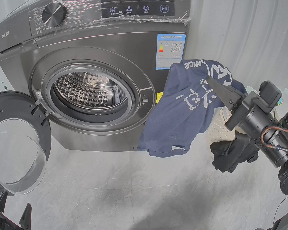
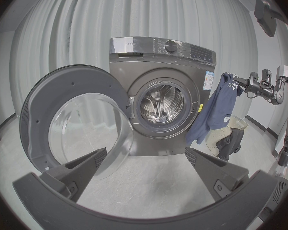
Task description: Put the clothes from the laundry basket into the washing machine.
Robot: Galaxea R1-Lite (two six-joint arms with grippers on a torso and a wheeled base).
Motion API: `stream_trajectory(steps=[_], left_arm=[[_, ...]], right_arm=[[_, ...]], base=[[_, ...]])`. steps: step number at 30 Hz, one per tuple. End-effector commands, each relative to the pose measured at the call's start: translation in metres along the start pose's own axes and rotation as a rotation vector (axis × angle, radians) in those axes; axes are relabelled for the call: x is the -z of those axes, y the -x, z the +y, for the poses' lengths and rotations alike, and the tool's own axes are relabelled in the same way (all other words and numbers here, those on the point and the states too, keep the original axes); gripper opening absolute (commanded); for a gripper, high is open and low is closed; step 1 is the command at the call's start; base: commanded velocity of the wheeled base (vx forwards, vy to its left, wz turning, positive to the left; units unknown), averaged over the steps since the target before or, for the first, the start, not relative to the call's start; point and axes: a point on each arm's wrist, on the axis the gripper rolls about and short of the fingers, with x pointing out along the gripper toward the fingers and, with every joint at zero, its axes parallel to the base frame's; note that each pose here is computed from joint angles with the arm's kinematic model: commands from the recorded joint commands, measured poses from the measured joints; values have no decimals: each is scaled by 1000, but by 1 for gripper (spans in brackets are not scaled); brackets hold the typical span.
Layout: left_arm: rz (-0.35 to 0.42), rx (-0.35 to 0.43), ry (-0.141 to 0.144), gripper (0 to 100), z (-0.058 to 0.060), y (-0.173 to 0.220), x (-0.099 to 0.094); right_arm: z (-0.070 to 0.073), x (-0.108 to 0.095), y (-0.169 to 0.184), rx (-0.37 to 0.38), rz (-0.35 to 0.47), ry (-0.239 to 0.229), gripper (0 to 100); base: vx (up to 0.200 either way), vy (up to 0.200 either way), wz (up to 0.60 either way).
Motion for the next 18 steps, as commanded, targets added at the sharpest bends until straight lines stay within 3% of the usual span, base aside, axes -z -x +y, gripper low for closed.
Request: stream_trajectory(steps=[1, 8, 14, 18], left_arm=[[9, -1, 0, 100, 0, -1, 4], [6, -1, 0, 100, 0, 0, 4], [8, -1, 2, 100, 0, -1, 4], [8, -1, 2, 100, 0, -1, 4]], right_arm=[[-3, 7, -2, 12, 22, 2, 0], [-4, 6, -1, 21, 22, 4, 0], [-5, 10, 1, 27, 41, 4, 0], [-5, 11, 1, 29, 41, 4, 0]], base=[[-200, 0, 0], [-200, 0, 0], [0, 0, 0], [0, 200, 0]])
